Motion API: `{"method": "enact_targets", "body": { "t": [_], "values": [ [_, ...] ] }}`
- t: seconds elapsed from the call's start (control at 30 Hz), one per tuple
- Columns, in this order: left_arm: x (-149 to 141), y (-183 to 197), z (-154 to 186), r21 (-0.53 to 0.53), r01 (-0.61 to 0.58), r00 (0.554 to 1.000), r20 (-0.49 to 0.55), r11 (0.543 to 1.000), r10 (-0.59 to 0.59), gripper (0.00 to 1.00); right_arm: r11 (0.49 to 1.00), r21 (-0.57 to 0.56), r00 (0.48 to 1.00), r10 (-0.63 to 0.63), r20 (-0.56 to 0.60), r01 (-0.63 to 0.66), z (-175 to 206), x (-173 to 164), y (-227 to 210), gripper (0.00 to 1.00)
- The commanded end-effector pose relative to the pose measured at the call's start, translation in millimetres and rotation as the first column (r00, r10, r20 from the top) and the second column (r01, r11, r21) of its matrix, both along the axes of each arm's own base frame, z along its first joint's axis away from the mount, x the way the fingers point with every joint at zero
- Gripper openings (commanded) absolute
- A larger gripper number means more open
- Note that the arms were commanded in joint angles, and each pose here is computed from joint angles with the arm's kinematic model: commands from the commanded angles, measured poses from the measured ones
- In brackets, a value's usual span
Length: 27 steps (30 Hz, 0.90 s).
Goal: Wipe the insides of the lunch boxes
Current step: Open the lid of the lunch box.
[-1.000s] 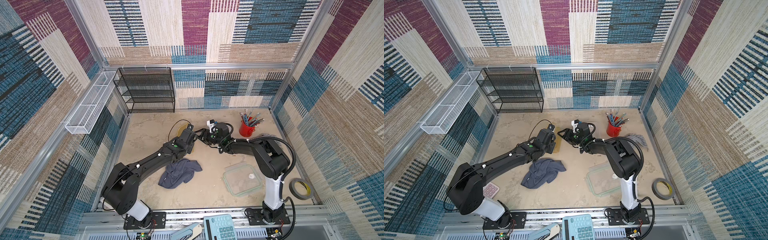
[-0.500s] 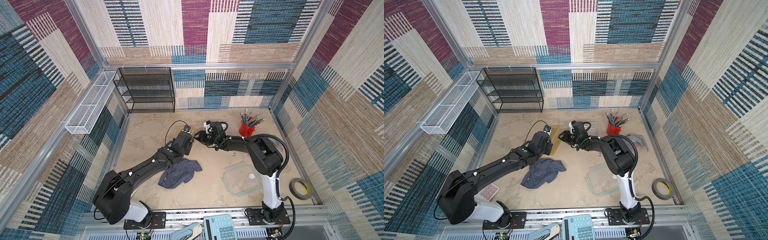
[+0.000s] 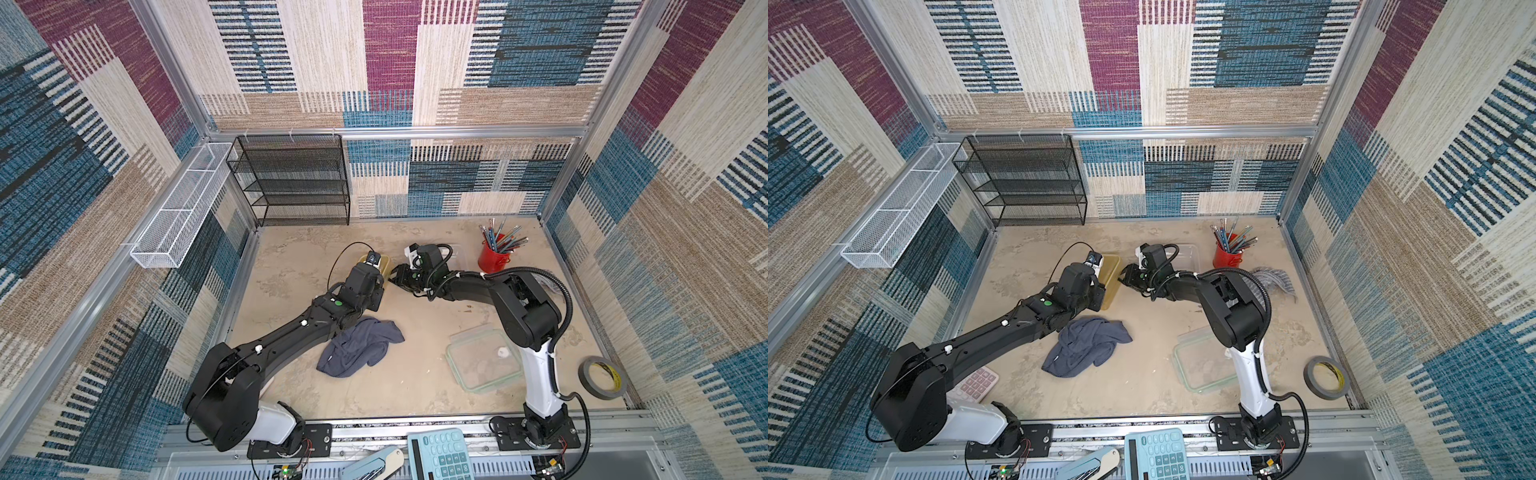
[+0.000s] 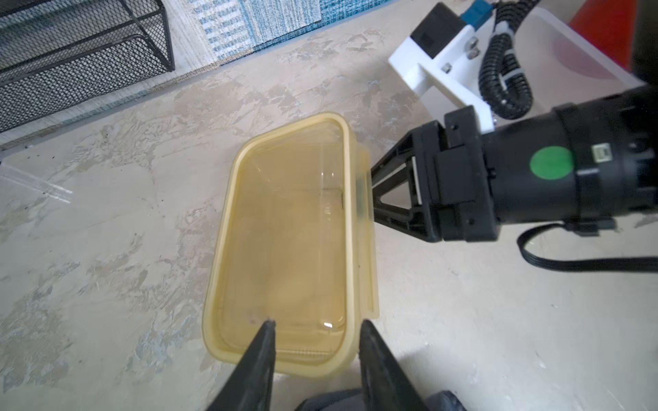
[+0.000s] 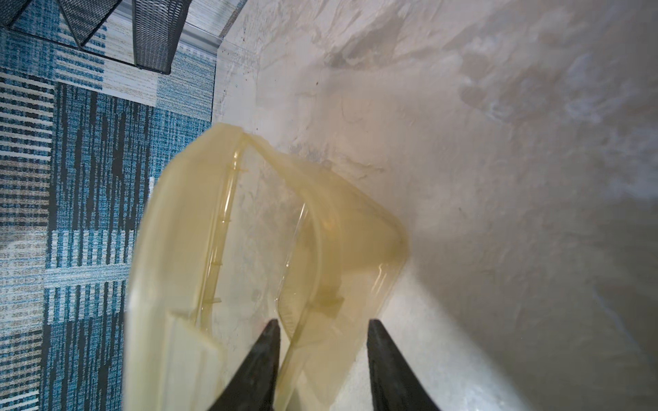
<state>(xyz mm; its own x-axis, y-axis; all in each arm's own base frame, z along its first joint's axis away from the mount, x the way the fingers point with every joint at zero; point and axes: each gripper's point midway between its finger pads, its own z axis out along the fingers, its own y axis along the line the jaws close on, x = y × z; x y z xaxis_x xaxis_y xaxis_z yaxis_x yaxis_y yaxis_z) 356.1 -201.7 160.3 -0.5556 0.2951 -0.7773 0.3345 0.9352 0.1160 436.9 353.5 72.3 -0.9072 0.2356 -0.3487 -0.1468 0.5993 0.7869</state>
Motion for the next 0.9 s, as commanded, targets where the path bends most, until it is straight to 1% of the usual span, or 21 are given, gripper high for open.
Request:
{"method": "enact_targets", "body": {
  "t": [0.0,0.13,0.27,0.37,0.43,0.53,0.67,0.8,0.87],
  "values": [
    [-9.6,-9.5,-2.0,0.000,0.102,0.995,-0.007,0.995,-0.102,0.47,0.999,0.034,0.999,0.019,0.036,-0.020,9.9,2.1,5.2,0.42],
    [-22.4,-8.9,-7.1,0.024,0.147,0.989,-0.010,0.989,-0.147,0.53,1.000,0.015,1.000,-0.003,0.010,0.003,1.6,3.8,2.6,0.38],
    [-28.0,-7.6,-15.3,0.058,0.167,0.986,-0.020,0.984,-0.166,0.57,1.000,0.001,1.000,-0.017,-0.003,0.017,-4.7,5.7,-0.4,0.33],
    [-30.6,-9.7,-21.4,0.086,0.181,0.983,-0.027,0.980,-0.179,0.61,1.000,-0.012,1.000,-0.017,-0.002,0.017,-5.8,6.2,-1.7,0.33],
    [-30.4,-10.0,-25.4,0.125,0.181,0.983,-0.024,0.976,-0.180,0.62,1.000,-0.019,1.000,-0.020,0.001,0.020,-5.1,7.3,-3.3,0.33],
    [-27.3,-11.8,-30.6,0.159,0.179,0.984,-0.025,0.971,-0.177,0.63,1.000,-0.022,1.000,-0.019,0.007,0.019,-1.9,8.3,-3.2,0.33],
    [-16.3,-14.8,-32.4,0.184,0.147,0.989,0.003,0.972,-0.150,0.63,0.999,-0.031,1.000,-0.018,0.018,0.018,2.2,9.4,-4.6,0.33],
    [-3.8,-8.0,-32.7,0.231,0.077,0.996,0.030,0.970,-0.086,0.62,0.999,-0.047,1.000,-0.011,0.027,0.012,4.8,8.9,-5.9,0.33],
    [-2.3,-7.2,-31.4,0.235,0.059,0.997,0.039,0.970,-0.070,0.61,0.999,-0.052,0.999,-0.006,0.031,0.008,5.8,8.4,-6.0,0.34]
  ]
}}
